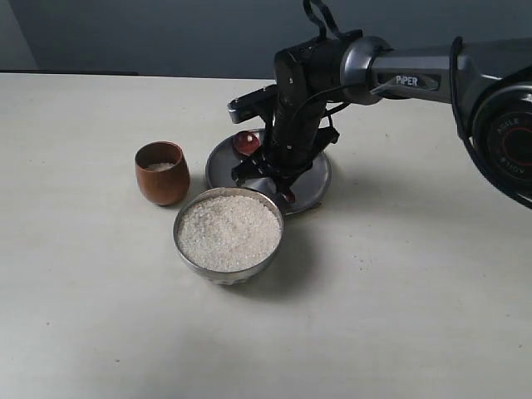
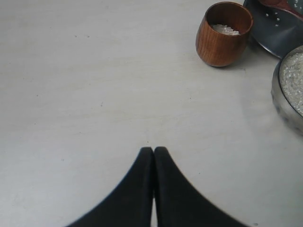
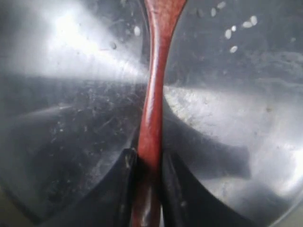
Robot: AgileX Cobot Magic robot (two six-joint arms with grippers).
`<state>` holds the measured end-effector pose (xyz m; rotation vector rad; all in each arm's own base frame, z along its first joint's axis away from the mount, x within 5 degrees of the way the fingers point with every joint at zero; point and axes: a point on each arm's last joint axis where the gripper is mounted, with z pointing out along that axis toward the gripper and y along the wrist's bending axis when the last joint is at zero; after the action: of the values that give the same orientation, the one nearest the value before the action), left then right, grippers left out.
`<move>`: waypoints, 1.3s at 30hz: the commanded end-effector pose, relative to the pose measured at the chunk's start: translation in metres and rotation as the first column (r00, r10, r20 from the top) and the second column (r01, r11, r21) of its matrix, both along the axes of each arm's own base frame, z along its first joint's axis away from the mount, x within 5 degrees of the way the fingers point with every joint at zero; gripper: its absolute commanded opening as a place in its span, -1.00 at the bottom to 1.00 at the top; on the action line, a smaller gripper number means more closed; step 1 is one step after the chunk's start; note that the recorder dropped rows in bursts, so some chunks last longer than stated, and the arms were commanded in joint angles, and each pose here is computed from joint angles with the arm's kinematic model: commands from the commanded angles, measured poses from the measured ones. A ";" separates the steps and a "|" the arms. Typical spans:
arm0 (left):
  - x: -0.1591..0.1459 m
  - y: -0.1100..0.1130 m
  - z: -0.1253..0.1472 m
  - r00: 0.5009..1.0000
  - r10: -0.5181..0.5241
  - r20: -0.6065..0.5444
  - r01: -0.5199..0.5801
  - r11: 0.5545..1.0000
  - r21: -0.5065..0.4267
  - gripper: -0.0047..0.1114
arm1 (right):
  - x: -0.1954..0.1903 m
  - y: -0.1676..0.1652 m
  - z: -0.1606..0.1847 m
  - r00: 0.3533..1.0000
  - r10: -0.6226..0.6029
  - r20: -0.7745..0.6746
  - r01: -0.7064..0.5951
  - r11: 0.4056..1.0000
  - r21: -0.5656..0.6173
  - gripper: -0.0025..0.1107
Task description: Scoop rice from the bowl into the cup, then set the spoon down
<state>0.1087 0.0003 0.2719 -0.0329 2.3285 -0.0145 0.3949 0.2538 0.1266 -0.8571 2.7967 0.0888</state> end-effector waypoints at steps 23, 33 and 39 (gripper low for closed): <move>0.000 0.000 0.004 1.000 0.005 0.029 -0.005 1.000 -0.004 -0.91 | -0.016 -0.034 0.134 0.969 0.018 0.248 0.003 0.996 -0.086 -0.76; 0.000 0.001 0.004 1.000 0.005 0.025 -0.005 1.000 0.004 -0.91 | -0.103 -0.097 0.220 0.886 -0.038 0.461 0.049 0.999 -0.013 -0.97; 0.000 0.001 0.004 1.000 0.005 0.025 -0.005 1.000 0.004 -0.91 | -0.163 -0.137 0.219 0.798 -0.113 0.592 0.069 0.993 0.097 -0.97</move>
<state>0.1090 0.0008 0.2721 -0.0286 2.3245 -0.0052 0.2489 0.1312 0.3410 -0.6693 2.2858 -0.1033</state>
